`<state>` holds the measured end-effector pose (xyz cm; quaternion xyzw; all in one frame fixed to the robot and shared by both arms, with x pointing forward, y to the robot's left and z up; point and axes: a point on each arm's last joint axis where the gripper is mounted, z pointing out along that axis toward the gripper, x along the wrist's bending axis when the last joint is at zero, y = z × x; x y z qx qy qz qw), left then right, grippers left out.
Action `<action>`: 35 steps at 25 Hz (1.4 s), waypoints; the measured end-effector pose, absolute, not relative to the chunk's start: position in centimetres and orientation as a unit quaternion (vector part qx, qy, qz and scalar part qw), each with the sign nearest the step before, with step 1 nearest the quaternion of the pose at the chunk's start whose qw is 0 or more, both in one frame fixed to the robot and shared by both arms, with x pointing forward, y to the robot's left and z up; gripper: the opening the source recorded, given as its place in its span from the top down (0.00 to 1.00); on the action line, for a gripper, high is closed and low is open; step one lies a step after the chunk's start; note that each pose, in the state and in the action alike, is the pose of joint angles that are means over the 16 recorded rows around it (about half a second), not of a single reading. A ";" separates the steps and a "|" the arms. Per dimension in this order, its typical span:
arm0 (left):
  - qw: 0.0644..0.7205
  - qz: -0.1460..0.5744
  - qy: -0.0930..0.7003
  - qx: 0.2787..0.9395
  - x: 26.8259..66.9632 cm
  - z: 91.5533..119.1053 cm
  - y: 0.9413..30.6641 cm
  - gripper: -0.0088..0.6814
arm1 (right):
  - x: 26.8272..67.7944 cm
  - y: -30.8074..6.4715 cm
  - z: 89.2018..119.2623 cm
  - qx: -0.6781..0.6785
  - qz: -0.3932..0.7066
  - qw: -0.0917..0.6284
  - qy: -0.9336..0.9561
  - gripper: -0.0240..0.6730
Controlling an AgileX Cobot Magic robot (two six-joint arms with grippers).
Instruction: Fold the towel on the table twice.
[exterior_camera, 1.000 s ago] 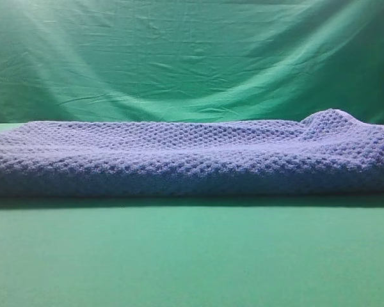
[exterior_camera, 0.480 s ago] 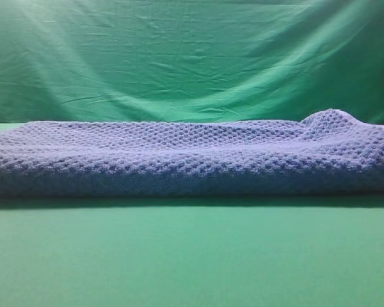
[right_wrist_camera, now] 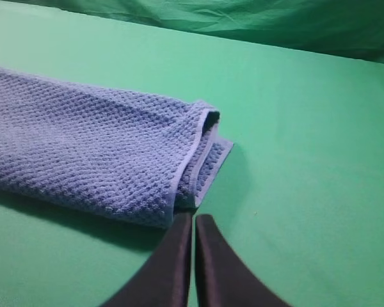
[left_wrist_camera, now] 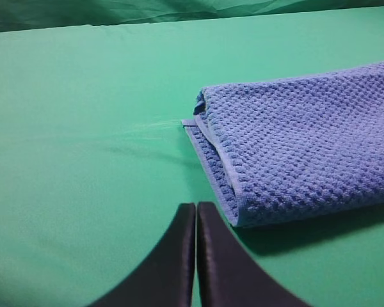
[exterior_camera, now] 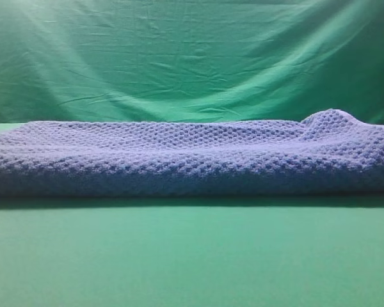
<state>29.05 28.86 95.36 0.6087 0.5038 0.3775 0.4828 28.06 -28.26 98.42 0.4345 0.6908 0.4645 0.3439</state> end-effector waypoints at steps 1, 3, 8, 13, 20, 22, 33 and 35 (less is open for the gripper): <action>0.483 0.377 0.504 0.609 29.0 95.4 28.9 0.99 | 28.2 -28.3 98.2 0.432 0.465 0.348 0.690 0.97; 0.483 0.377 0.504 0.609 29.0 95.4 28.9 0.99 | 28.3 -28.2 97.8 0.429 0.465 0.353 0.689 0.97; 0.483 0.377 0.504 0.609 29.0 95.4 28.9 0.99 | 28.7 -28.1 96.4 0.431 0.470 0.353 0.685 0.97; 0.483 0.377 0.504 0.609 29.0 95.4 28.9 0.99 | 28.8 -27.9 95.2 0.439 0.477 0.344 0.679 0.97; 0.483 0.377 0.504 0.609 29.0 95.4 28.9 0.99 | 28.8 -27.9 94.5 0.452 0.477 0.329 0.679 0.97; 0.483 0.377 0.504 0.609 29.0 95.4 28.9 0.99 | 28.8 -27.9 94.5 0.453 0.476 0.328 0.679 0.97; 0.483 0.377 0.504 0.609 29.0 95.4 28.9 0.99 | 28.9 -28.0 94.5 0.455 0.471 0.338 0.676 0.97; 0.483 0.377 0.504 0.609 29.0 95.4 28.9 0.99 | 28.9 -28.1 94.5 0.461 0.468 0.343 0.671 0.97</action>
